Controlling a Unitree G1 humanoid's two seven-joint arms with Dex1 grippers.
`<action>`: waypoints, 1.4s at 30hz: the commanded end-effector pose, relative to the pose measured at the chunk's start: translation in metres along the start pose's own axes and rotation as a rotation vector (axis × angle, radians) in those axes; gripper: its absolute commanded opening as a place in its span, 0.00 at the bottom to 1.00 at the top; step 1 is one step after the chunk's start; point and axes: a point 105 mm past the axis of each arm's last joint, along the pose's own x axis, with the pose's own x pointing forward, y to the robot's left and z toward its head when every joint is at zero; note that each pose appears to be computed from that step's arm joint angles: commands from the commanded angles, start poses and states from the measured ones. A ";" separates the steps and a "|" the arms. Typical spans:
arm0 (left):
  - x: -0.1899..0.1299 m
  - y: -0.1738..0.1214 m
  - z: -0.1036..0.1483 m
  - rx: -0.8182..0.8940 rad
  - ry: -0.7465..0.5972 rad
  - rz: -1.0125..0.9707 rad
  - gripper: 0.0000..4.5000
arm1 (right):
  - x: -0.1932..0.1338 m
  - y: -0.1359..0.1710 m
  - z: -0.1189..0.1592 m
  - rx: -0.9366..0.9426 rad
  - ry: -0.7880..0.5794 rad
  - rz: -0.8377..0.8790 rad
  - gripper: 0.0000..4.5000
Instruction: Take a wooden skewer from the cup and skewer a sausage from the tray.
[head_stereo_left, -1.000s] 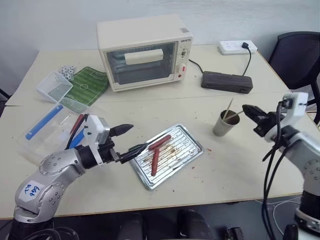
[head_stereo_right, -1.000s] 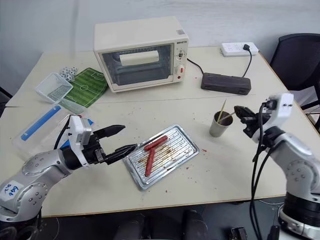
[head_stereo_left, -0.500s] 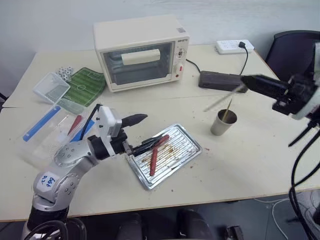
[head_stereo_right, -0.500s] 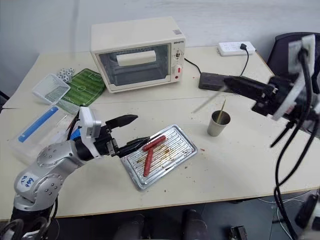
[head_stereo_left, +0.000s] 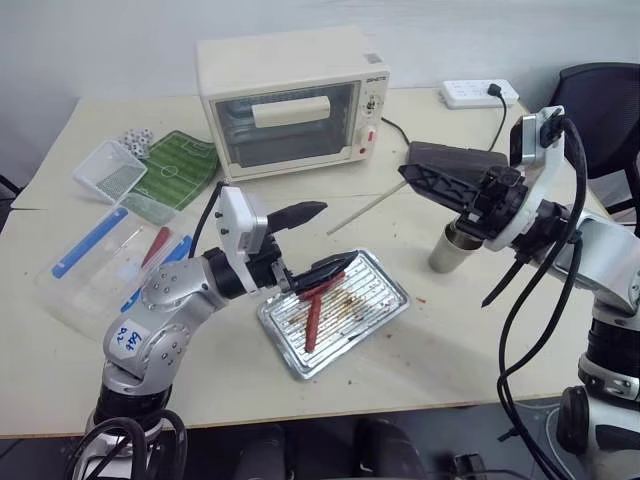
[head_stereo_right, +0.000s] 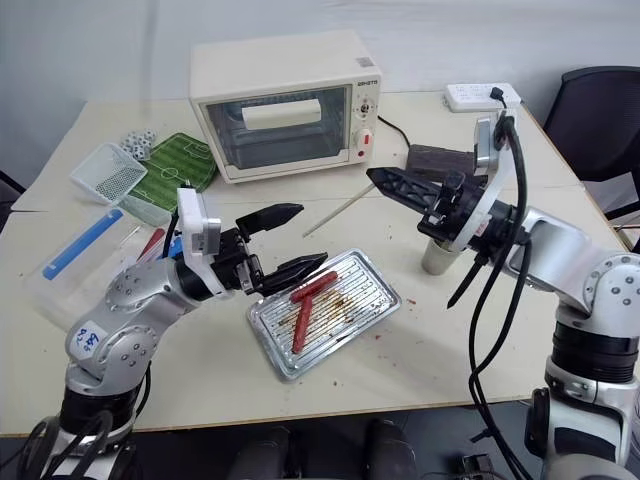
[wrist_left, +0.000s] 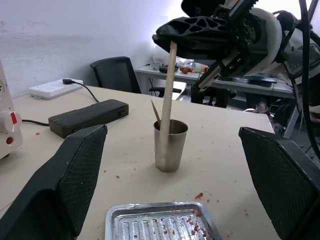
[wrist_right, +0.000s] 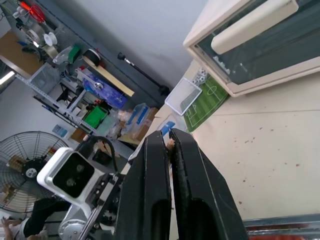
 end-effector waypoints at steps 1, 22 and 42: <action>0.005 0.001 0.013 0.025 -0.073 -0.018 0.91 | -0.001 0.014 -0.001 -0.015 -0.017 0.067 0.00; 0.022 0.005 0.027 0.036 -0.148 -0.022 0.60 | 0.007 0.017 0.011 0.053 -0.137 0.101 0.00; 0.024 0.008 0.031 0.047 -0.168 -0.006 0.24 | 0.011 0.015 0.014 0.072 -0.152 0.081 0.00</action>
